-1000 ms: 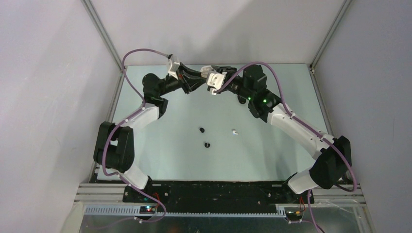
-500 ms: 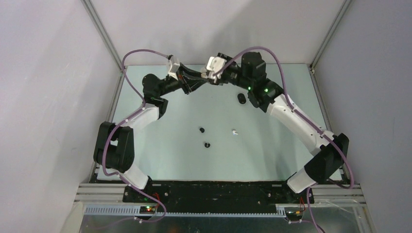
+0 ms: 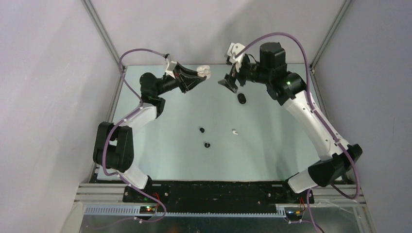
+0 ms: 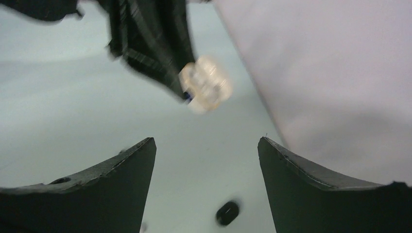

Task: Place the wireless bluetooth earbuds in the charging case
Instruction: Rotate the left earbud at the center of the board.

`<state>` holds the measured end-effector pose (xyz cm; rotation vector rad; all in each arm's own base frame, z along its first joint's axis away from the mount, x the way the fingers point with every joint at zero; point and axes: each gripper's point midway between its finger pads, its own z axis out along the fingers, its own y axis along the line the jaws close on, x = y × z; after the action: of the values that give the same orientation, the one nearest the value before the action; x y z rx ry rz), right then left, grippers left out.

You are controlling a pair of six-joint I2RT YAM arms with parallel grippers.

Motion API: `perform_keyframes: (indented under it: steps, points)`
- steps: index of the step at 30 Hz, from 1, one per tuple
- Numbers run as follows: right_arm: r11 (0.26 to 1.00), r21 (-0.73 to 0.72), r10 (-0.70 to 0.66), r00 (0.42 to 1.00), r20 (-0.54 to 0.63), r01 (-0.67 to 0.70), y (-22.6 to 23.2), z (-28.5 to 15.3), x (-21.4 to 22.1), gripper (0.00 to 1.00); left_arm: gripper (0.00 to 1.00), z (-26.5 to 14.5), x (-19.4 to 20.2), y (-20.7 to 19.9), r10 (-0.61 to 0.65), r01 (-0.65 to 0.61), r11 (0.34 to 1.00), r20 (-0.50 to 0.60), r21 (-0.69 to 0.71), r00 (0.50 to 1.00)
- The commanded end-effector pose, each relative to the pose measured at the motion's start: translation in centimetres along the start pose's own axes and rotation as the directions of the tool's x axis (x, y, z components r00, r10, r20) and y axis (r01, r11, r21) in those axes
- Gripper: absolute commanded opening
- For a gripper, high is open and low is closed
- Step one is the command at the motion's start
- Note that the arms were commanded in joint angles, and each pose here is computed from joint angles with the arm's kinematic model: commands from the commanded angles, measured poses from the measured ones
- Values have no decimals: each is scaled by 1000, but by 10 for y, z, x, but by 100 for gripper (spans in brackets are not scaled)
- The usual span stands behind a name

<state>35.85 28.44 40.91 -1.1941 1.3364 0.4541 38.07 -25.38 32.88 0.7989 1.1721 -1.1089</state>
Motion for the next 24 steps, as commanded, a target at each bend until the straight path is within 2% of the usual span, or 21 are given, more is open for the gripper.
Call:
perform_keyframes:
  steps: [1,2,5,8,12,20,24]
  points:
    - [993,-96,54,994,-96,-64,36,-24,44,81,0,-9,-19,9,16,-14,998,20,-60,1000]
    - [990,-109,72,987,-147,-89,42,-25,73,80,0,-12,-18,9,3,-3,997,12,-72,1000]
    - [985,-159,23,973,-231,-61,55,-30,124,78,0,-24,-9,13,-22,19,994,-24,-110,999]
    - [968,-225,27,941,-338,-109,68,-33,173,76,0,-36,-5,11,-30,22,991,-60,-134,998]
    - [921,-342,-10,867,-498,-186,91,-35,241,72,0,-50,1,14,-28,8,983,-106,-185,994]
    - [828,-534,-210,788,-579,-171,106,-27,316,61,0,-61,3,10,-23,-10,971,-138,-238,990]
    - [813,-556,-238,774,-587,-172,107,-16,334,61,0,-65,1,7,-18,-22,968,-154,-250,988]
